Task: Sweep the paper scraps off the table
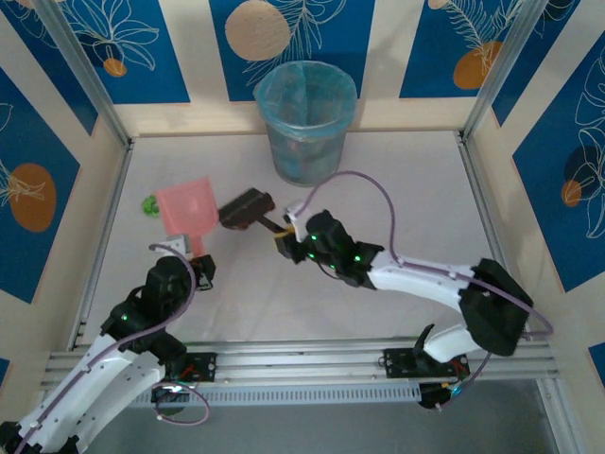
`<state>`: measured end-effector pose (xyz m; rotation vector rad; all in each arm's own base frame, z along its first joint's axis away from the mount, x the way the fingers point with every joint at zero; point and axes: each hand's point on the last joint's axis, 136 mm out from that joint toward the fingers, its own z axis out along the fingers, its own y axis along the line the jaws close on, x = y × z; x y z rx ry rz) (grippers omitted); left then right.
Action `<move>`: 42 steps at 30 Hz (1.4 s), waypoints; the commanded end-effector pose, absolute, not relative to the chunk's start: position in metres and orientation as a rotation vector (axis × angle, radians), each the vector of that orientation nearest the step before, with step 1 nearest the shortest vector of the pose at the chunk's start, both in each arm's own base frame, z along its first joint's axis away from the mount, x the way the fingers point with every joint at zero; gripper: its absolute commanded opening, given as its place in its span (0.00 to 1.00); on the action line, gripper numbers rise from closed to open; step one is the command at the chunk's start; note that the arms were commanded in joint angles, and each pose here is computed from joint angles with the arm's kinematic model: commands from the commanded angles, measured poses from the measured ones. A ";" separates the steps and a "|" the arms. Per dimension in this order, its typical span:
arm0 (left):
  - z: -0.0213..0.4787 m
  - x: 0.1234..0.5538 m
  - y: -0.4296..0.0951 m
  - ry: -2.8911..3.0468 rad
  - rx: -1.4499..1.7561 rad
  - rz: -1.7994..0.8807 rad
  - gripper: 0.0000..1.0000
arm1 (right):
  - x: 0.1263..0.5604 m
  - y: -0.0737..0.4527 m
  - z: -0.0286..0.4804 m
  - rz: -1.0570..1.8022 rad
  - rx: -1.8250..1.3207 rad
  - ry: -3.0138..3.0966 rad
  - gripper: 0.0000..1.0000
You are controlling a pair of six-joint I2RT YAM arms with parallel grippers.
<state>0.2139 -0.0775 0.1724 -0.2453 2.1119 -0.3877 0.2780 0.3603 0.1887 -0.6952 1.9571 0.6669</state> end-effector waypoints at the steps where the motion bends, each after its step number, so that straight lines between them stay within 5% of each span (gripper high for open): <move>1: 0.171 0.209 -0.040 2.068 -0.373 -0.206 0.00 | 0.293 0.408 0.212 0.735 -0.746 1.852 0.00; 21: 0.178 0.193 0.008 1.971 -0.523 -0.008 0.00 | 0.355 0.575 0.190 0.909 -0.876 1.751 0.00; 42: 0.177 0.193 0.011 1.968 -0.530 0.019 0.00 | 0.392 0.638 0.126 0.953 -0.926 1.773 0.00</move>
